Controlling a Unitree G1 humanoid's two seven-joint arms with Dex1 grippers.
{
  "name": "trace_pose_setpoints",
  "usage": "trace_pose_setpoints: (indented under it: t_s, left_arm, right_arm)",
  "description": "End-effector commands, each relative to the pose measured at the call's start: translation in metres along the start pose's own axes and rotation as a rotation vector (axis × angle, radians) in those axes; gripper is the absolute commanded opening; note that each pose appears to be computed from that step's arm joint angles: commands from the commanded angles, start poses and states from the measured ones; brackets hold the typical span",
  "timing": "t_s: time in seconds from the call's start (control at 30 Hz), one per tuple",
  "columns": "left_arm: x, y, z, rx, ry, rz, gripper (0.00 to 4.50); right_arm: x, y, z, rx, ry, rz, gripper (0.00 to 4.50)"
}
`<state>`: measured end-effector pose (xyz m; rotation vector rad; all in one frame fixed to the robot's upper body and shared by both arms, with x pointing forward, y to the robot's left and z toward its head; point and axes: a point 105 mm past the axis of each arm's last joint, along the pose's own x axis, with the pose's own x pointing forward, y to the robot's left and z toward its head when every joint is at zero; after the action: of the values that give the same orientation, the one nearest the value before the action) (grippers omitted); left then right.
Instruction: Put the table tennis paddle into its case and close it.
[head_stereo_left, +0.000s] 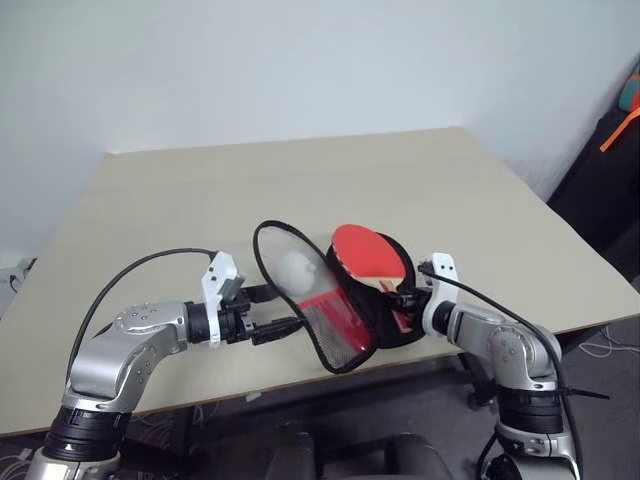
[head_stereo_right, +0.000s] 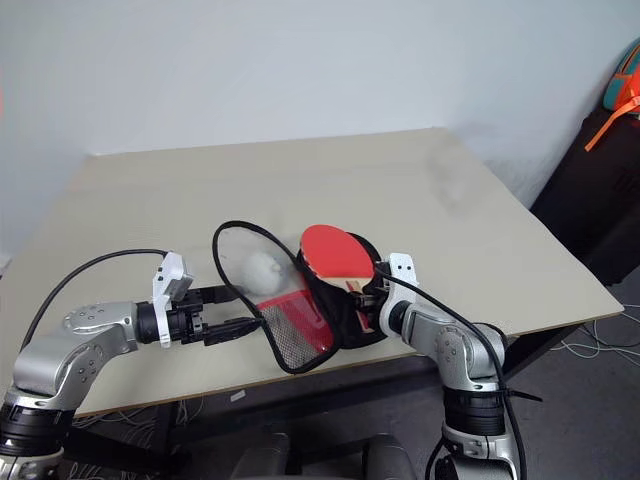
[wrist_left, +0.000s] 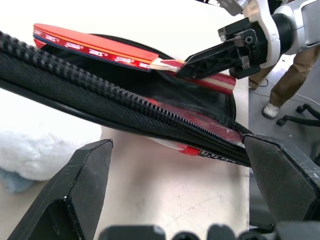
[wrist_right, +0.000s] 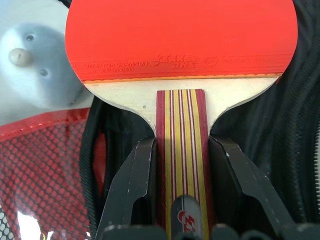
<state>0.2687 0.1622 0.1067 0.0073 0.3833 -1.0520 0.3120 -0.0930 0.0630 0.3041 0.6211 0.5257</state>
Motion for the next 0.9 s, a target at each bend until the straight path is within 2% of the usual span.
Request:
trace_pose_setpoints:
  t_s: [0.03, 0.43, 0.73, 0.9]
  left_arm:
    - [0.001, -0.001, 0.008, 0.039, -0.020, -0.010, 4.50]
    - [-0.002, 0.002, 0.001, 0.032, -0.018, -0.001, 4.50]
    - [0.001, 0.003, 0.000, 0.034, -0.024, -0.004, 4.50]
    - [-0.001, 0.003, -0.001, 0.036, -0.021, -0.002, 4.50]
  right_arm:
    - [-0.007, -0.009, 0.012, -0.033, -0.043, -0.035, 1.11]
    - [-0.012, -0.023, 0.013, -0.092, -0.029, -0.082, 1.11]
    - [0.000, -0.015, 0.022, -0.091, -0.073, -0.092, 1.11]
    - [0.000, -0.010, 0.014, -0.148, -0.044, -0.072, 2.82]
